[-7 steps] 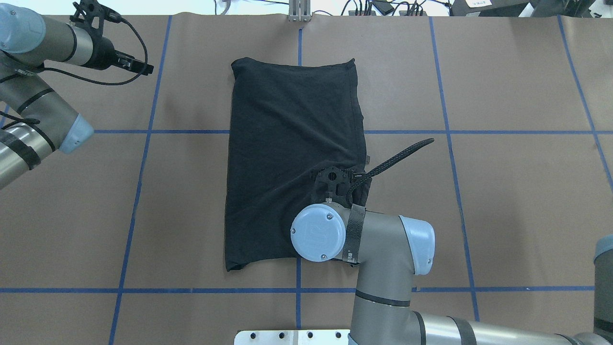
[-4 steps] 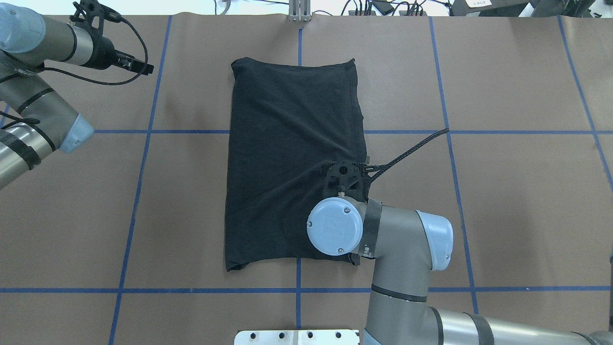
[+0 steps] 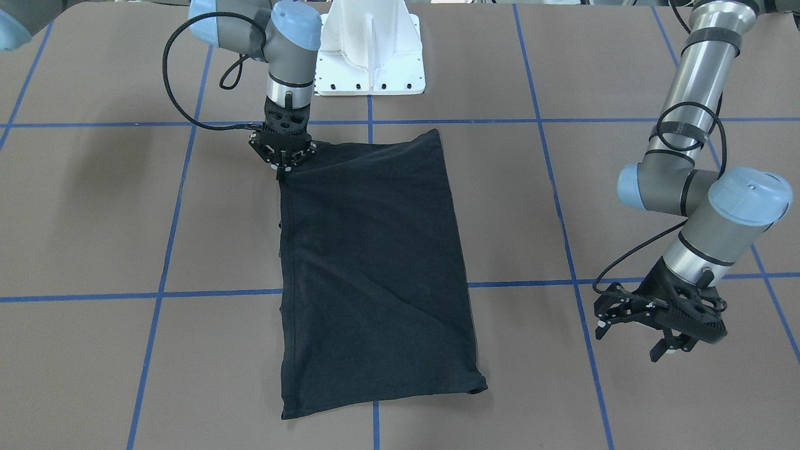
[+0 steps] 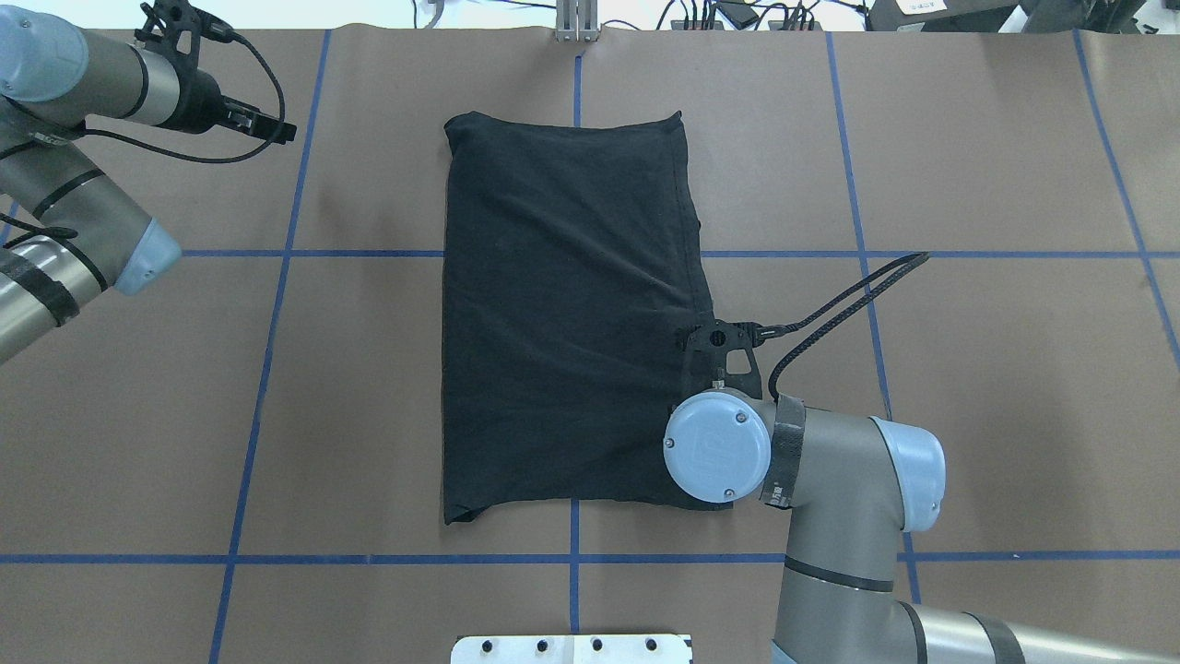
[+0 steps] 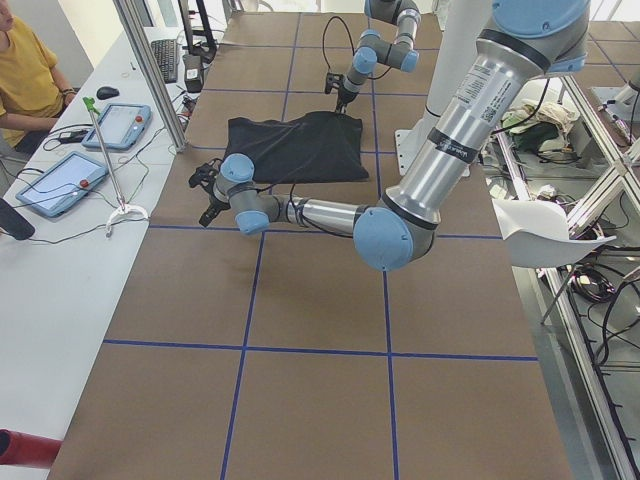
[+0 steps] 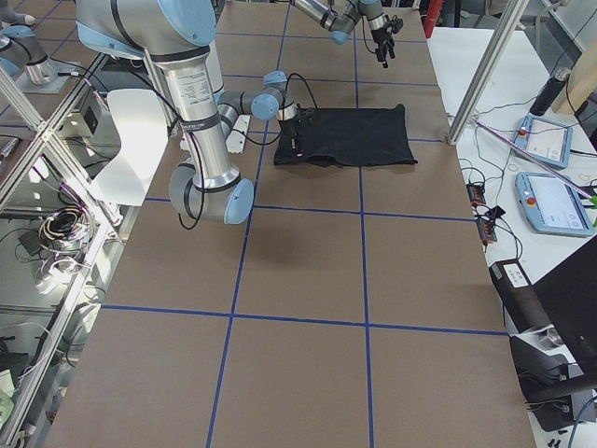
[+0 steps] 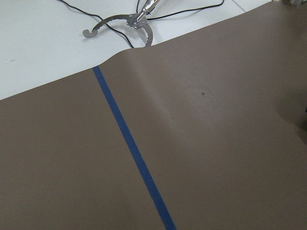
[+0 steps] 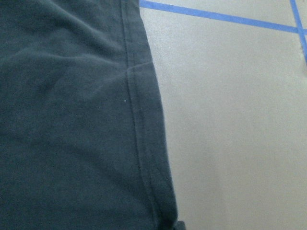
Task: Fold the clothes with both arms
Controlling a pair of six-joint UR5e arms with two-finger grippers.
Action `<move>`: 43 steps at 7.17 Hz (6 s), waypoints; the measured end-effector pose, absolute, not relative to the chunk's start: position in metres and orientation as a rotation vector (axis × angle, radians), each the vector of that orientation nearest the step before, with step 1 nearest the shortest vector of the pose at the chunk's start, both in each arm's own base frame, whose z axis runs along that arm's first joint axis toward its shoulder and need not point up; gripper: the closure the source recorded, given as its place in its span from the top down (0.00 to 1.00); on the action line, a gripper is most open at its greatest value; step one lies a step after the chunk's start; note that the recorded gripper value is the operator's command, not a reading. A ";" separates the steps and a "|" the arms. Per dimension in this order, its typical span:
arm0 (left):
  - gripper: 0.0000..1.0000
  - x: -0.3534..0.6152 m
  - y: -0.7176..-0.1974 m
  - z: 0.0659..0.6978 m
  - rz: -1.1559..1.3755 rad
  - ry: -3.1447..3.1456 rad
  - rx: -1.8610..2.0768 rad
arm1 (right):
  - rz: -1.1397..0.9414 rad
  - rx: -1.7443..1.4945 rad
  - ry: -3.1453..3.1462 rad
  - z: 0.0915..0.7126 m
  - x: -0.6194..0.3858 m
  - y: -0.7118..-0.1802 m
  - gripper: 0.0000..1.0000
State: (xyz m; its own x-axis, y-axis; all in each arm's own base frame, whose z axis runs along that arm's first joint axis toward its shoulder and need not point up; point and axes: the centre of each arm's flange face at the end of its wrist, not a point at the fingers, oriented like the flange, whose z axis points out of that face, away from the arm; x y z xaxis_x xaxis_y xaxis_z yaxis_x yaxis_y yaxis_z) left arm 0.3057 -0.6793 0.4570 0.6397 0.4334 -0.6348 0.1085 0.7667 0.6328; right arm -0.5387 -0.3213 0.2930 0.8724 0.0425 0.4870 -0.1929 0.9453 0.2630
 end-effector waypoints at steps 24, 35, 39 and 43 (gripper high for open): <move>0.67 0.525 -0.231 0.326 -0.332 1.230 0.084 | 0.175 0.350 -0.892 0.290 -0.452 -0.334 1.00; 0.00 0.533 -0.235 0.321 -0.328 1.233 0.089 | 0.261 0.318 -0.908 0.287 -0.457 -0.331 0.94; 0.00 0.517 -0.232 0.299 -0.311 1.280 0.075 | 0.393 0.258 -0.920 0.291 -0.484 -0.302 0.91; 0.00 0.510 -0.231 0.291 -0.307 1.295 0.070 | 0.459 0.196 -0.936 0.288 -0.523 -0.270 0.76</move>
